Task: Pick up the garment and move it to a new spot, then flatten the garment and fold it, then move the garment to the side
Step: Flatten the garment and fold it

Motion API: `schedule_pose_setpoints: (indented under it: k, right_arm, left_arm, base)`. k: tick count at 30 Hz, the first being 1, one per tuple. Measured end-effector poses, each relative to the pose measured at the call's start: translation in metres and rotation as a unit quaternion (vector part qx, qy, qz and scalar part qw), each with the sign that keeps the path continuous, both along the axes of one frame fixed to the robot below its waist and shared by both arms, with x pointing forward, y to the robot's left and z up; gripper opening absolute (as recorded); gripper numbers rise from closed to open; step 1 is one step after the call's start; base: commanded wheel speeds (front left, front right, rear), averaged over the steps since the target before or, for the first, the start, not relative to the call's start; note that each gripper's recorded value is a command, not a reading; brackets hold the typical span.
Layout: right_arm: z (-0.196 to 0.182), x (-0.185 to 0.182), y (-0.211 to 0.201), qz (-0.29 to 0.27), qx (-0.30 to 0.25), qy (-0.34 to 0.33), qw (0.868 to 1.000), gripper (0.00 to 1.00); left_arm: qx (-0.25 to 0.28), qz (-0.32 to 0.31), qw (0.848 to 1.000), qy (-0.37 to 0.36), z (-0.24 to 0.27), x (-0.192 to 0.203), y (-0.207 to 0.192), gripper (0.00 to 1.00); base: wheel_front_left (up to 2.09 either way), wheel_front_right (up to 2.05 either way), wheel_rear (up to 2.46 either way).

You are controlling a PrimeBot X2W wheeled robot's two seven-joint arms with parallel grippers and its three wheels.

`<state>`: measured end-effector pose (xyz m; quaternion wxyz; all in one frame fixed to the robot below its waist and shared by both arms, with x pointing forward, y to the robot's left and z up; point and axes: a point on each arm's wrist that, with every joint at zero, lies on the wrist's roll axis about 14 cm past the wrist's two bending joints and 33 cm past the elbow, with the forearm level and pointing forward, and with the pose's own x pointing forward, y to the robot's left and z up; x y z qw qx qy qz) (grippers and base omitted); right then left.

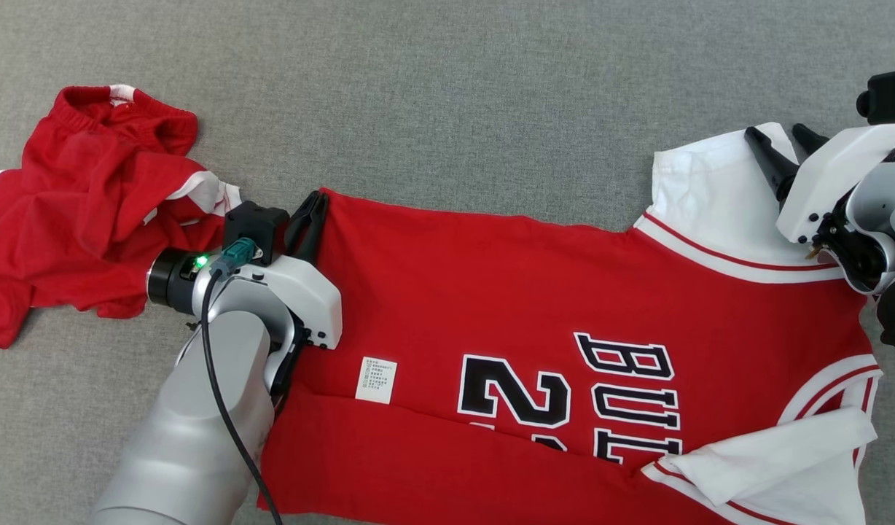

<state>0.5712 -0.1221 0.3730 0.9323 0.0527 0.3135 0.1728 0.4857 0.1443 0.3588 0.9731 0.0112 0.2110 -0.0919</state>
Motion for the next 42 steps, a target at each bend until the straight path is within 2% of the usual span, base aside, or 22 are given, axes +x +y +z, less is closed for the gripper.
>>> schedule_pose_setpoints:
  k: [1,12,27,32,42]
  right_arm:
    - [0.0,0.001,0.0,0.003,-0.003,-0.001,1.0,0.0]
    - [0.012,0.002,0.005,0.018,0.004,-0.051,0.999,0.0]
    - [0.072,0.0,-0.026,-0.009,0.002,-0.165,0.986,0.0]
    - [0.089,-0.008,-0.026,0.016,-0.018,-0.188,0.982,0.0]
    - [0.109,-0.048,-0.033,0.029,-0.017,-0.212,0.977,0.0]
  left_arm:
    - [-0.001,0.0,1.0,0.0,0.0,0.001,-0.001,0.0]
    - [-0.009,0.002,1.0,-0.003,0.003,0.003,-0.003,0.0]
    - [-0.018,-0.005,0.999,-0.051,0.04,0.012,-0.014,0.0]
    - [-0.022,-0.002,0.998,-0.064,0.051,0.009,-0.015,0.0]
    - [-0.028,-0.001,0.996,-0.08,0.07,-0.009,-0.008,0.0]
  base:
    - [0.0,0.0,0.0]
    - [0.0,0.0,0.0]
    - [0.0,0.0,0.0]
    - [0.0,0.0,0.0]
    - [0.0,0.0,0.0]
